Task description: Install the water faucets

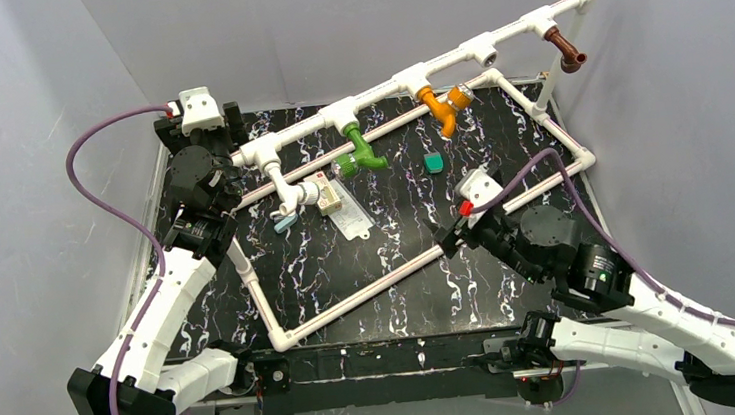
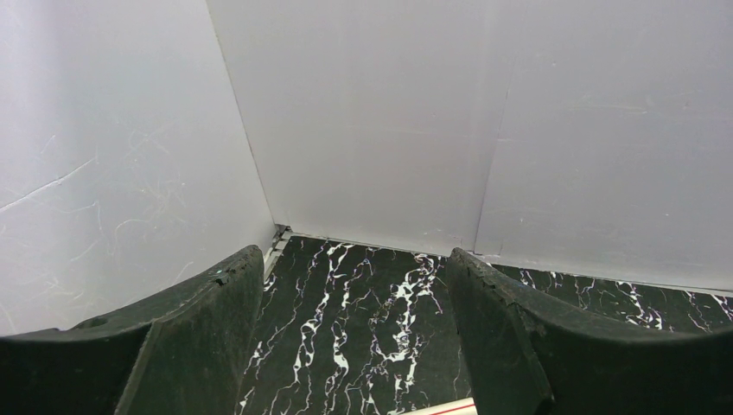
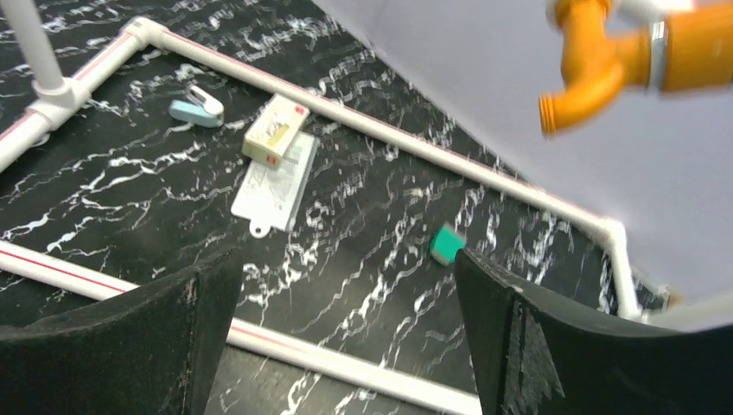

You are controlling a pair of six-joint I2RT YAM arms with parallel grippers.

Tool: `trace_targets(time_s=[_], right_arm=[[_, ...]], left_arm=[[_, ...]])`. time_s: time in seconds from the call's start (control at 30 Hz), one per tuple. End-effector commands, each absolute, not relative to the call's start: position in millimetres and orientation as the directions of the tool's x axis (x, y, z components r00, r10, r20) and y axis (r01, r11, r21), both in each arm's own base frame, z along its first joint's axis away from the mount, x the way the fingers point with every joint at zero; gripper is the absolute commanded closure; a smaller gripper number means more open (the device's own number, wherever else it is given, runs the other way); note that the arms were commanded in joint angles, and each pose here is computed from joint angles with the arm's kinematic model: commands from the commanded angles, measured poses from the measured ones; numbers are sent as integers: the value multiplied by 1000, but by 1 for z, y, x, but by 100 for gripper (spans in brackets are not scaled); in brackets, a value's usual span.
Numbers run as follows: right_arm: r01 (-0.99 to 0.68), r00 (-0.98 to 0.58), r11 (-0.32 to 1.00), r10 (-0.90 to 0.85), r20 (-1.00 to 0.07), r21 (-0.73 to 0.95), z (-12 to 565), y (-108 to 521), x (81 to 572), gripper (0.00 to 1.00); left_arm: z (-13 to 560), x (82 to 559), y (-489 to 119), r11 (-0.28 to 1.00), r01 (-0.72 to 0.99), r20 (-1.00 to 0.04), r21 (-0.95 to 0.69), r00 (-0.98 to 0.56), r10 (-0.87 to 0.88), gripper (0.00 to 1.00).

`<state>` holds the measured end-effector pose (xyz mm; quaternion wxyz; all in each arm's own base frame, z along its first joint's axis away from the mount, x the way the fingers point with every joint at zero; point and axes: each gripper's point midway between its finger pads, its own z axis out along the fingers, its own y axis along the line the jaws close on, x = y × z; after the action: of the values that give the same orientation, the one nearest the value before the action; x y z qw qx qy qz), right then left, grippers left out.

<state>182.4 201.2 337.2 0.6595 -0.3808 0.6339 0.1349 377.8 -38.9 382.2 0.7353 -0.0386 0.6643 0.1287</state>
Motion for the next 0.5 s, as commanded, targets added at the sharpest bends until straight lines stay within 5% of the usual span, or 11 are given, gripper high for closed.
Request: trace_targets(time_s=[0.0, 0.47], right_arm=[[-537, -18, 819, -254, -967, -205, 302, 171, 192, 1], [-219, -50, 974, -68, -996, -56, 234, 138, 227, 1]], left_arm=[[177, 355, -70, 912, 91, -781, 400, -487, 391, 25], [174, 356, -75, 917, 106, -783, 383, -490, 384, 25]])
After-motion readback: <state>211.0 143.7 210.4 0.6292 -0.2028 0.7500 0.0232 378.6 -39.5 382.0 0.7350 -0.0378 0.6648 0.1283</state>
